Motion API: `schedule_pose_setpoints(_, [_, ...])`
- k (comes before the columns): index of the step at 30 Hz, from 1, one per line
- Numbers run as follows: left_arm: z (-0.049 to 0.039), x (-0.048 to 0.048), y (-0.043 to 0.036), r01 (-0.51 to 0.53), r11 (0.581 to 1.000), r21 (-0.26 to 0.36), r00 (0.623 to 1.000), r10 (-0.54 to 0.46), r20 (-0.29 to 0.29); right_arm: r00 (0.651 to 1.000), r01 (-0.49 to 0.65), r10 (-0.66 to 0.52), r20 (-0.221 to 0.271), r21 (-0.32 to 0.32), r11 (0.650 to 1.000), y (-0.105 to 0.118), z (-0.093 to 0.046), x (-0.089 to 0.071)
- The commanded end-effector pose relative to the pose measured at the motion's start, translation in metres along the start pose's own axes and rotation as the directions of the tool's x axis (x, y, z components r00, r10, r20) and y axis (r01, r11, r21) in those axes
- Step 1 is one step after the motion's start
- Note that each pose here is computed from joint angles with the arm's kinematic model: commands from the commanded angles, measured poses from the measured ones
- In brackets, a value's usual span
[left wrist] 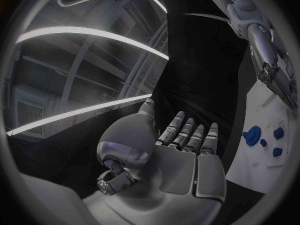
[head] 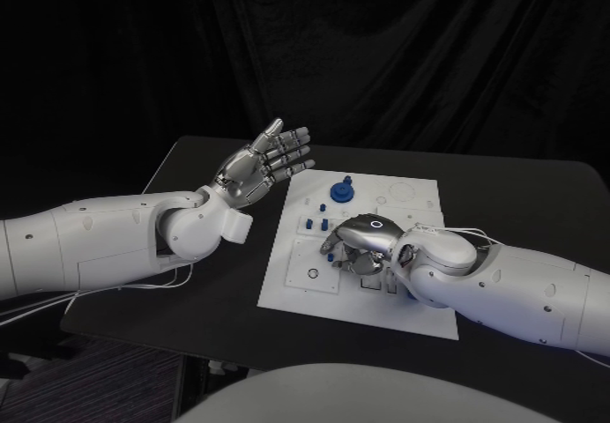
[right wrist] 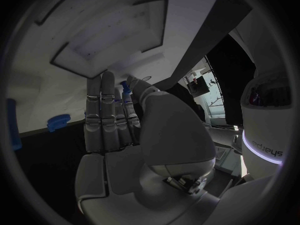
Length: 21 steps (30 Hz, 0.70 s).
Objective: Assemble the parts on the task board
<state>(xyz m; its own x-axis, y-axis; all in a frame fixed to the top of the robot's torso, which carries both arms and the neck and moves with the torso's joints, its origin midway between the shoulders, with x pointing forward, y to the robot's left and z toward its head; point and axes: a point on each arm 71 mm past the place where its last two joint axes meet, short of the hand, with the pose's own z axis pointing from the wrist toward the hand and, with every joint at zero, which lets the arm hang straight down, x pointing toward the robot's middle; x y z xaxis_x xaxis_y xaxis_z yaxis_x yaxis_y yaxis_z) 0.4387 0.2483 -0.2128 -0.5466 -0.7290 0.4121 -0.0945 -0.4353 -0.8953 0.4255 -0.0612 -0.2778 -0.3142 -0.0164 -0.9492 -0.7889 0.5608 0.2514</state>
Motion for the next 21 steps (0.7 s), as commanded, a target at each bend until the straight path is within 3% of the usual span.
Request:
schedule_pose_setpoints(1, [-0.0001, 0.0013, 0.0002, 0.010, 1.000, 0.008, 1.000, -0.010, -0.014, 0.996, 0.009, -0.004, -0.084, 0.063, 0.998, -0.005, -0.001, 0.009])
schedule_pose_setpoints(10, [-0.0009, 0.0002, -0.0002, 0.009, 1.000, 0.005, 1.000, -0.009, -0.011, 0.999, 0.009, -0.005, -0.049, 0.066, 0.998, -0.007, -0.004, 0.006])
schedule_pose_setpoints(16, [-0.0016, -0.0007, -0.0005, 0.008, 1.000, 0.003, 1.000, -0.008, -0.009, 1.000, 0.006, -0.007, 0.023, 0.059, 0.998, -0.007, -0.010, -0.001])
schedule_pose_setpoints(21, [-0.0022, -0.0009, -0.0007, 0.008, 1.000, 0.003, 1.000, -0.008, -0.008, 0.995, 0.022, -0.026, 0.099, 0.046, 0.999, -0.008, -0.020, -0.024])
